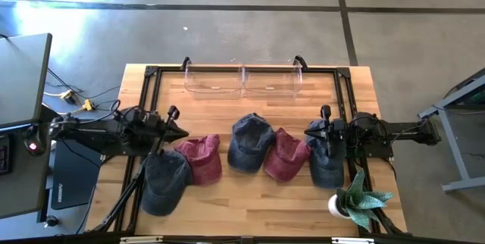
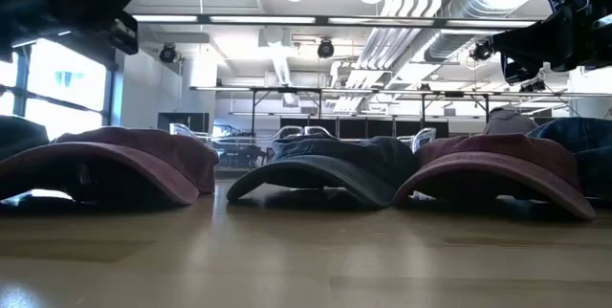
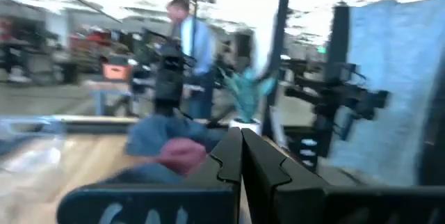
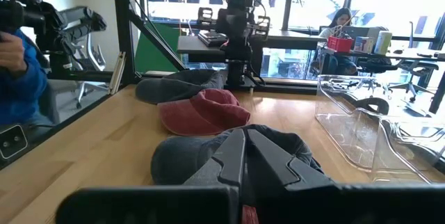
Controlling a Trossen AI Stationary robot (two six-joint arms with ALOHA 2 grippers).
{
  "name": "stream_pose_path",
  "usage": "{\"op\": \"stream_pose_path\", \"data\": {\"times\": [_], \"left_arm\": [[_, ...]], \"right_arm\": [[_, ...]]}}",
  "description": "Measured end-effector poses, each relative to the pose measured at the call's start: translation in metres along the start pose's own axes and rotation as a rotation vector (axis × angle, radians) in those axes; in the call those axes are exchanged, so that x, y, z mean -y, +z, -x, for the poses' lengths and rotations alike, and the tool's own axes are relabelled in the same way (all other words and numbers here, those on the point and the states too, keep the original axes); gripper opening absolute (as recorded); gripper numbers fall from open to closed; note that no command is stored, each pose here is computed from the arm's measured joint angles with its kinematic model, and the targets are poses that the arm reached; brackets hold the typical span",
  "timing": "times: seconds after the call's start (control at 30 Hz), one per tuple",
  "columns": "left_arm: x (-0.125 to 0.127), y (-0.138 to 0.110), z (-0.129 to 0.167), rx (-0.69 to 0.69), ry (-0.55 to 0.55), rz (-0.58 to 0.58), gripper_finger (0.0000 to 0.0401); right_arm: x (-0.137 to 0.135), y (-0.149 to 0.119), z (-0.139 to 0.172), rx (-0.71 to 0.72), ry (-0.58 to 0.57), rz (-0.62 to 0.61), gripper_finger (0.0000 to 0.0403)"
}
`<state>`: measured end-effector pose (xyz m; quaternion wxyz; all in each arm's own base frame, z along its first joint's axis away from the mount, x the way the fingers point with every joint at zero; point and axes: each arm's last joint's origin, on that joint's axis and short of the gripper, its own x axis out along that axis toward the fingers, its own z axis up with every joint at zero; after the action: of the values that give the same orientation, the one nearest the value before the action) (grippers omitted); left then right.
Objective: Pick & Place hat
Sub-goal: Put the middle blue cap into the right transparent bin
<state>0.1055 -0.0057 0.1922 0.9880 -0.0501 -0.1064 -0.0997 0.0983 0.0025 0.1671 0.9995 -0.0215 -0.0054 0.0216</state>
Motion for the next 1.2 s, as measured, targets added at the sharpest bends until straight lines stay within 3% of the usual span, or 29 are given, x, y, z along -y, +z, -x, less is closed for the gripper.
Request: {"op": "stream_pose_path", "data": {"times": [0.2,0.47,0.6,0.8,0.9,1.03,1.2], "left_arm": [[-0.004,0.004,-0.035,-0.116,0.137,-0.078,0.0000],[-0.016,0.008,-0.128,-0.414,0.205,-0.138,0.0016],[-0.023,0.011,-0.177,-0.587,0.215,-0.199,0.0069],[-0.032,0.009,-0.245,-0.833,0.197,-0.297,0.0191],[-0.039,0.001,-0.272,-0.949,0.253,-0.376,0.0238],[-0.055,-0.012,-0.305,-1.025,0.388,-0.468,0.0260],[-0.085,-0.023,-0.325,-1.091,0.373,-0.417,0.0255]], "right_arm": [[0.000,0.000,0.000,0.000,0.000,0.000,0.0012],[0.000,0.000,0.000,0.000,0.000,0.000,0.0012],[0.000,0.000,0.000,0.003,0.001,0.000,0.0012],[0.000,0.000,0.000,0.004,0.002,0.000,0.0012],[0.000,0.000,0.000,0.004,0.002,0.000,0.0012],[0.000,0.000,0.000,0.004,0.001,0.000,0.0012],[0.000,0.000,0.000,0.005,0.001,0.000,0.0012]]}}
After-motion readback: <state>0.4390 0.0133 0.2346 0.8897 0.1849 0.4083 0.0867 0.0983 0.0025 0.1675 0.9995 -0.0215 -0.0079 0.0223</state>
